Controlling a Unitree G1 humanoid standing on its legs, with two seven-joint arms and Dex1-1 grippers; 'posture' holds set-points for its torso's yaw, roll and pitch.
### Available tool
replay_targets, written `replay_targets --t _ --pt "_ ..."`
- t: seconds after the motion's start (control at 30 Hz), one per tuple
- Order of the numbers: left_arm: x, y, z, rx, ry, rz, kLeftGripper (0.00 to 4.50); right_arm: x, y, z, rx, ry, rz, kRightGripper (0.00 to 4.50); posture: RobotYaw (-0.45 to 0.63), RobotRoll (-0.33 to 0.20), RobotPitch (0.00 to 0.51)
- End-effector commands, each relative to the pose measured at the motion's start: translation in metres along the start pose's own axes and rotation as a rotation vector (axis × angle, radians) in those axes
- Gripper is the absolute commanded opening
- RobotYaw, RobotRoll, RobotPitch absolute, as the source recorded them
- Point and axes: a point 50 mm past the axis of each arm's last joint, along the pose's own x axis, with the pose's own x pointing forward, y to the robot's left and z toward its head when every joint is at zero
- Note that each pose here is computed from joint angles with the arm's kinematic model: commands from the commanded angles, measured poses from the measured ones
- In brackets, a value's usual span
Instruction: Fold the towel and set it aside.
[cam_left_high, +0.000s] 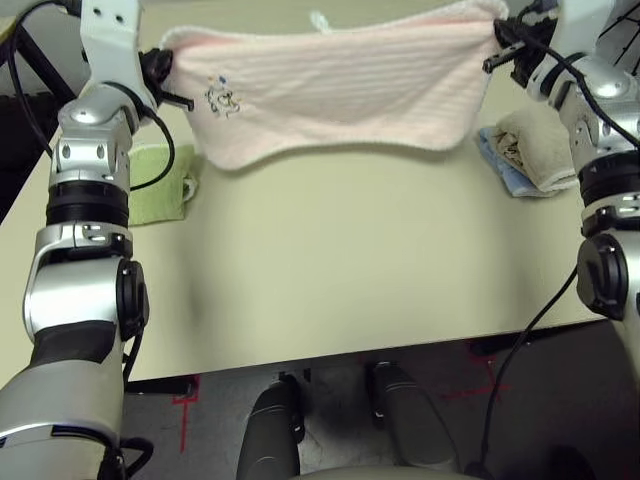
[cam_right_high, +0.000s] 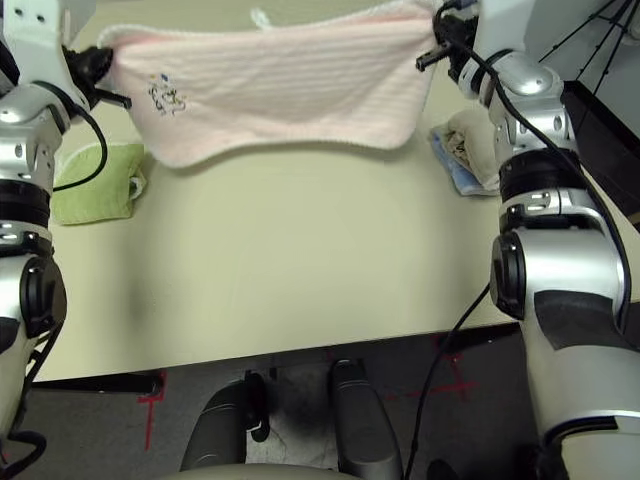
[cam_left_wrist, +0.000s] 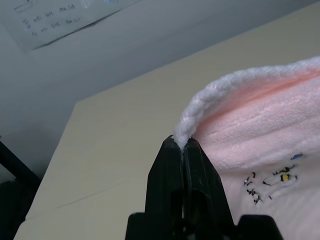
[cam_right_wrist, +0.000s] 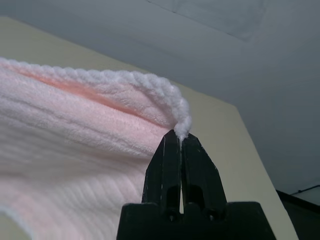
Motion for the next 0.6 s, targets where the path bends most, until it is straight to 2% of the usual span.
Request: replay_targets --t 0.03,0.17,0.37,0.6 --pt "-0.011 0.006 -0.016 0.014 0.047 0.008 0.03 -0.005 0.0 -0.014 0.002 0.023 0.031 0.0 -0.17 0.0 0.169" --pt "-0.035 0.004 -0.038 -0.006 0.114 -0.002 0.03 -0.018 0.006 -0.036 0.022 0.068 0.121 0.0 -0.17 0.0 0.185" --pt "-0.082 -0.016 -0.061 -0.058 0.235 -0.056 0.03 -0.053 0.009 -0.057 0.071 0.125 0.267 0.0 -0.17 0.0 0.212" --pt "-0.109 -0.034 -0.056 -0.109 0.287 -0.197 0.03 -0.077 0.005 -0.055 0.119 0.178 0.356 0.0 -0.16 0.0 0.214"
